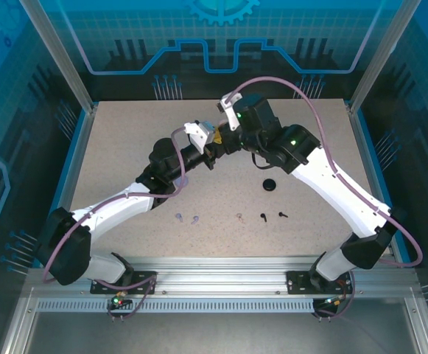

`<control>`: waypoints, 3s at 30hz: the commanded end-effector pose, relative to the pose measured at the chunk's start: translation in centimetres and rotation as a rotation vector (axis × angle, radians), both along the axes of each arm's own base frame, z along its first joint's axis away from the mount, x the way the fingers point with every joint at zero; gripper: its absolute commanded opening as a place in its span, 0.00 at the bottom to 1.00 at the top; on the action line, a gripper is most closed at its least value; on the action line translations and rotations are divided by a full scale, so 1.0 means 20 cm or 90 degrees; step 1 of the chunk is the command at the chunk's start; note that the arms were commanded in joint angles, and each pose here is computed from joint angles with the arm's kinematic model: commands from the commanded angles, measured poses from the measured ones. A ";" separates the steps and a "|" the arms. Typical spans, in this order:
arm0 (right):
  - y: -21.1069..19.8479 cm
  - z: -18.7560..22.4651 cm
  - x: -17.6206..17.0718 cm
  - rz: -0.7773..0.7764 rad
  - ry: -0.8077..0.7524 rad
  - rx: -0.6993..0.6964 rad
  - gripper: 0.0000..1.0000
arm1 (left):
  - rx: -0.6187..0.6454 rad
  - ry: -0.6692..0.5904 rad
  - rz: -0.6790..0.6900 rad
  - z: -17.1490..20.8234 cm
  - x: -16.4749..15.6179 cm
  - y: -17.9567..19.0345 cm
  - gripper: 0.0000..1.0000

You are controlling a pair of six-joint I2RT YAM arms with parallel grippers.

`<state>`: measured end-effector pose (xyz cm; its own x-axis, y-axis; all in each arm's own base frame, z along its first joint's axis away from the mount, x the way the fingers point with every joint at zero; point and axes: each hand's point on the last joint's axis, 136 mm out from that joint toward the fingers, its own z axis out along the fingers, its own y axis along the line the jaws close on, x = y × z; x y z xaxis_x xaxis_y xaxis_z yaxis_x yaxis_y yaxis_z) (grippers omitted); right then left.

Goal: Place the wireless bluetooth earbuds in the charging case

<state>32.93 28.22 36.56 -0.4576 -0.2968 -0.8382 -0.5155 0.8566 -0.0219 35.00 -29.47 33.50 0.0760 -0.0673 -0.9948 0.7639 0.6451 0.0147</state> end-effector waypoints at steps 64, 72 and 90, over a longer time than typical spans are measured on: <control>-0.25 -1.58 -0.42 -0.128 0.552 -0.248 0.47 | -0.035 -0.093 0.042 0.20 -0.30 0.25 0.00; -0.25 -1.66 -0.48 -0.126 0.570 -0.272 0.43 | -0.037 -0.100 0.047 0.21 -0.31 0.26 0.00; -0.24 -1.79 -0.49 -0.132 0.587 -0.301 0.35 | -0.035 -0.102 0.048 0.21 -0.30 0.25 0.00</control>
<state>23.60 23.37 1.52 -0.9384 -0.3450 0.0173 -0.3454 0.9377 -0.0370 29.38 -24.70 36.75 0.1936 -0.1051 -0.9754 0.7183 0.6925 0.0679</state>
